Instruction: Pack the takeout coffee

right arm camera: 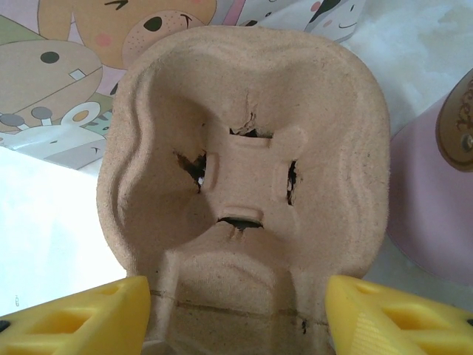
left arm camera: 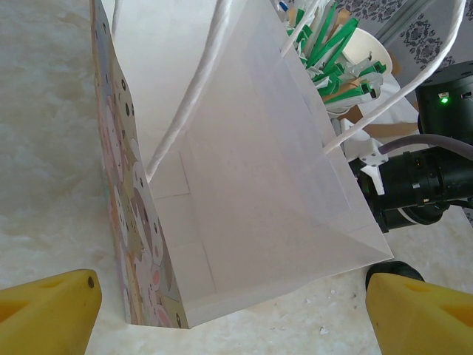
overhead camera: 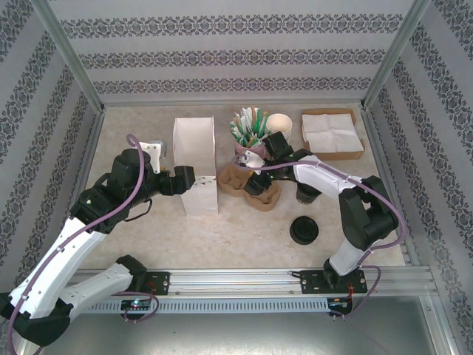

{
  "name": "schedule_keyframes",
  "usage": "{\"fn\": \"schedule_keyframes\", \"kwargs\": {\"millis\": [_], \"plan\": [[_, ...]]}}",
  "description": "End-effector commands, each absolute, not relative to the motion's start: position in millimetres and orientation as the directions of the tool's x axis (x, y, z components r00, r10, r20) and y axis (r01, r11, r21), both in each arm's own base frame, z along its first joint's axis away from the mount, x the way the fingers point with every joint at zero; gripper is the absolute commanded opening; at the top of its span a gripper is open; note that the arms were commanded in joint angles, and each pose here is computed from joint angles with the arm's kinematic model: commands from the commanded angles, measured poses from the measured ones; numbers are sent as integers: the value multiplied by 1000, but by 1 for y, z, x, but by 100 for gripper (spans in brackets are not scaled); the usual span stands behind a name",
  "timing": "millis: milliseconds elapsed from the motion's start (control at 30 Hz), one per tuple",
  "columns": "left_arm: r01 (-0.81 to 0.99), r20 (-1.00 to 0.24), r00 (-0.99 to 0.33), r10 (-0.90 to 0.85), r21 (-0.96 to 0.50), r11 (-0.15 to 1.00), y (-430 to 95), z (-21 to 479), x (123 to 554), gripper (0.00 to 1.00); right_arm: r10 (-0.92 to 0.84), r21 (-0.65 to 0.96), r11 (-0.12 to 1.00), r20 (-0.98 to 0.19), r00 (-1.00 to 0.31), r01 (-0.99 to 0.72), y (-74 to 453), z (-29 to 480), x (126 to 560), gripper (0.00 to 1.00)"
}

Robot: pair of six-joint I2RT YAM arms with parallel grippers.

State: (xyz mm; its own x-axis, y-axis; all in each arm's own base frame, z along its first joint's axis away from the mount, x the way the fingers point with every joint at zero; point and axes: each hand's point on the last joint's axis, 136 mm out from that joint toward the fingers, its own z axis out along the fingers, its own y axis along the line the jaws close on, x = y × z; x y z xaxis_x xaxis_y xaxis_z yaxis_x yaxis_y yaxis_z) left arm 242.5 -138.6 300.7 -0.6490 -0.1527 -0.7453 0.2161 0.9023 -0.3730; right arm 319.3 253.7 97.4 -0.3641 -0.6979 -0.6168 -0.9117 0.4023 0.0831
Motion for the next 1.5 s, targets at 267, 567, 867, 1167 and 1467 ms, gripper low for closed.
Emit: {"fn": "schedule_keyframes", "kwargs": {"millis": [267, 567, 867, 1167, 1467], "plan": [[222, -772, -613, -171, -375, 900, -136, 310, 247, 93, -747, 49, 406, -557, -363, -913, 252, 81, 319, 64], [222, -771, -612, -176, -381, 897, -137, 310, 247, 93, -770, 27, 389, -539, -341, -921, 252, 79, 316, 67], [219, -774, -607, -182, -383, 897, -135, 311, 245, 93, -769, 28, 418, -521, -370, -908, 247, 82, 310, 58], [220, -772, -609, -184, -388, 895, -136, 309, 246, 93, -727, 49, 516, -502, -468, -855, 235, 91, 305, 57], [220, -764, -615, -194, -402, 889, -138, 308, 245, 93, -641, 91, 642, -481, -598, -761, 223, 100, 297, 56]]}}
